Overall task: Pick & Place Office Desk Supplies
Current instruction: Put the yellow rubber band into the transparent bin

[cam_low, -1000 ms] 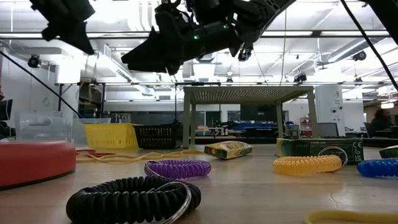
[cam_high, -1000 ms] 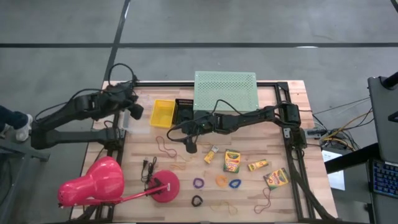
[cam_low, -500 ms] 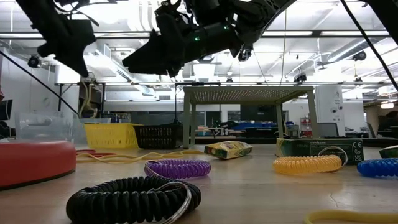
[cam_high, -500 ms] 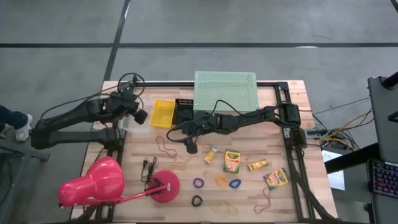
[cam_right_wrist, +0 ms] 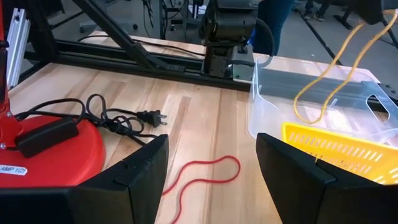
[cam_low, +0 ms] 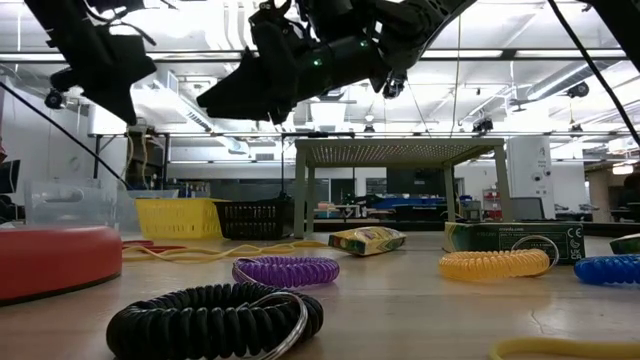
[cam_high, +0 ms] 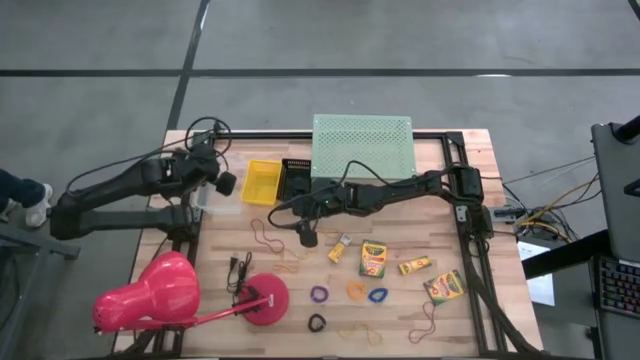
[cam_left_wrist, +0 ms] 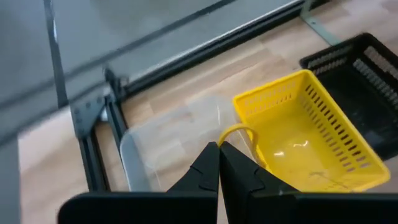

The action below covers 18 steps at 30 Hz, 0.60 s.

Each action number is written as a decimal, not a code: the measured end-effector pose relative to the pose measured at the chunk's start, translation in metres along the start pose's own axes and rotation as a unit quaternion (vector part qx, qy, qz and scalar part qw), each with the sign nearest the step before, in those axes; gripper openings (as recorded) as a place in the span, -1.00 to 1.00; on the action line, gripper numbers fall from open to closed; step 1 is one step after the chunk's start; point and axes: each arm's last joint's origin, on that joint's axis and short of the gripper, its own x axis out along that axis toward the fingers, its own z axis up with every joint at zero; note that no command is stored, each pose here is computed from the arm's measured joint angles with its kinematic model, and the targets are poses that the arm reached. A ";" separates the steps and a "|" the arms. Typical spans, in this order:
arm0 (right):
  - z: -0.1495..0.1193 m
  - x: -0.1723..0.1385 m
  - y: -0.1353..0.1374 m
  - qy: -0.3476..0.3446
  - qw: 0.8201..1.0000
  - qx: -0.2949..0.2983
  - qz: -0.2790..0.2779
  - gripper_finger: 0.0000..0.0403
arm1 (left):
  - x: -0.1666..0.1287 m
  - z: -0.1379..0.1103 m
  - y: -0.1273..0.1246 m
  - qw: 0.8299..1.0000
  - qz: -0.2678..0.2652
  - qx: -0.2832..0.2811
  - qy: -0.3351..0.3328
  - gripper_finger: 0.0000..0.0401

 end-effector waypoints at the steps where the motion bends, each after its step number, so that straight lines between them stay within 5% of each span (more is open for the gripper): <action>1: 0.000 0.000 0.000 0.000 1.000 0.000 0.000 0.18 | 0.001 -0.001 0.000 1.000 0.005 -0.022 0.009 -0.97; 7: 0.000 0.000 0.000 0.000 1.000 0.000 0.000 0.18 | 0.010 -0.011 0.003 0.987 0.072 -0.111 0.090 -0.97; 18: 0.000 0.000 0.000 0.001 1.000 0.005 0.000 0.18 | 0.041 -0.010 -0.020 0.973 0.123 -0.067 0.182 -0.97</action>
